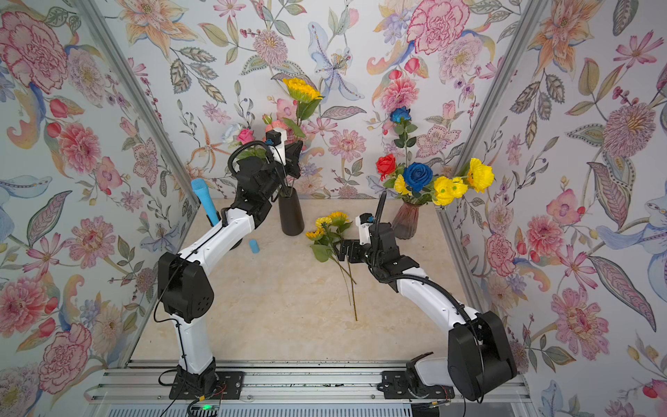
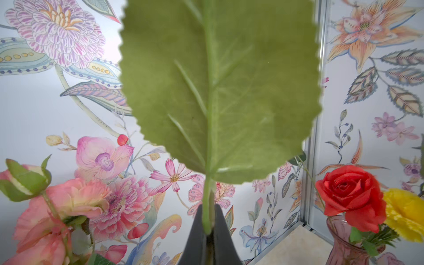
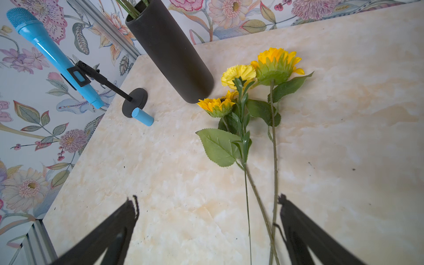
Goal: Pick out yellow flowers from the vase
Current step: Pick up the flower from the vase, then place the flower at the center of the board.
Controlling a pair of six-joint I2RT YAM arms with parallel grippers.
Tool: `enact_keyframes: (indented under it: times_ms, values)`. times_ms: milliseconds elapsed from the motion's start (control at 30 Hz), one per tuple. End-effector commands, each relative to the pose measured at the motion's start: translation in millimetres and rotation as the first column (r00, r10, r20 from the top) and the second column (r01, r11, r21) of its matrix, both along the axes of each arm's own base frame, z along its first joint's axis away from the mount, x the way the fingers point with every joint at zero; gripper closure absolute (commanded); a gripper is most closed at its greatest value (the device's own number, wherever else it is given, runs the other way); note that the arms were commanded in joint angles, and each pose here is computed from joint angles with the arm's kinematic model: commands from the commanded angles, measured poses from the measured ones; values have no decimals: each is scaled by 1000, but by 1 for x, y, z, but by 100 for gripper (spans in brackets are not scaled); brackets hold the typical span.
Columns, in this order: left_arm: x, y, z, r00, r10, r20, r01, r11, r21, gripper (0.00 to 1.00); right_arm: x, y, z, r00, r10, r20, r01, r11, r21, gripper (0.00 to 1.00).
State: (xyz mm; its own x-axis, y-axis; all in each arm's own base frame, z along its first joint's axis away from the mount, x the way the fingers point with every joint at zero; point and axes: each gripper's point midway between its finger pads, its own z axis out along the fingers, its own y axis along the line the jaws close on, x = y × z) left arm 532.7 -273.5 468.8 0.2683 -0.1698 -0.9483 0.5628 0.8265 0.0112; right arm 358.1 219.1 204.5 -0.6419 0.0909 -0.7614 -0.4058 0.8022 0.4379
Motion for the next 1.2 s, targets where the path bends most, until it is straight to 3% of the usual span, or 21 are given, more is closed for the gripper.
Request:
enact_keyframes:
  times_ms: [0,433,800,1067,1167]
  values:
    - [-41,0,48,994,-91,63,96,991,-89,100,-7,7,26,994,36,105,-38,999,12,0]
    - [-87,4,54,989,-133,59,138,985,-105,100,-30,17,60,963,80,256,-88,996,22,0]
    - [-139,-16,-43,950,-268,-163,213,933,-290,100,-50,29,77,925,133,356,-157,987,39,0]
    - [-171,-9,-90,928,-269,-258,155,909,-388,100,-54,52,64,916,192,353,-204,979,-3,1]
    - [-178,-4,-103,925,-262,-275,129,897,-422,100,-65,71,61,904,251,346,-269,963,6,6]
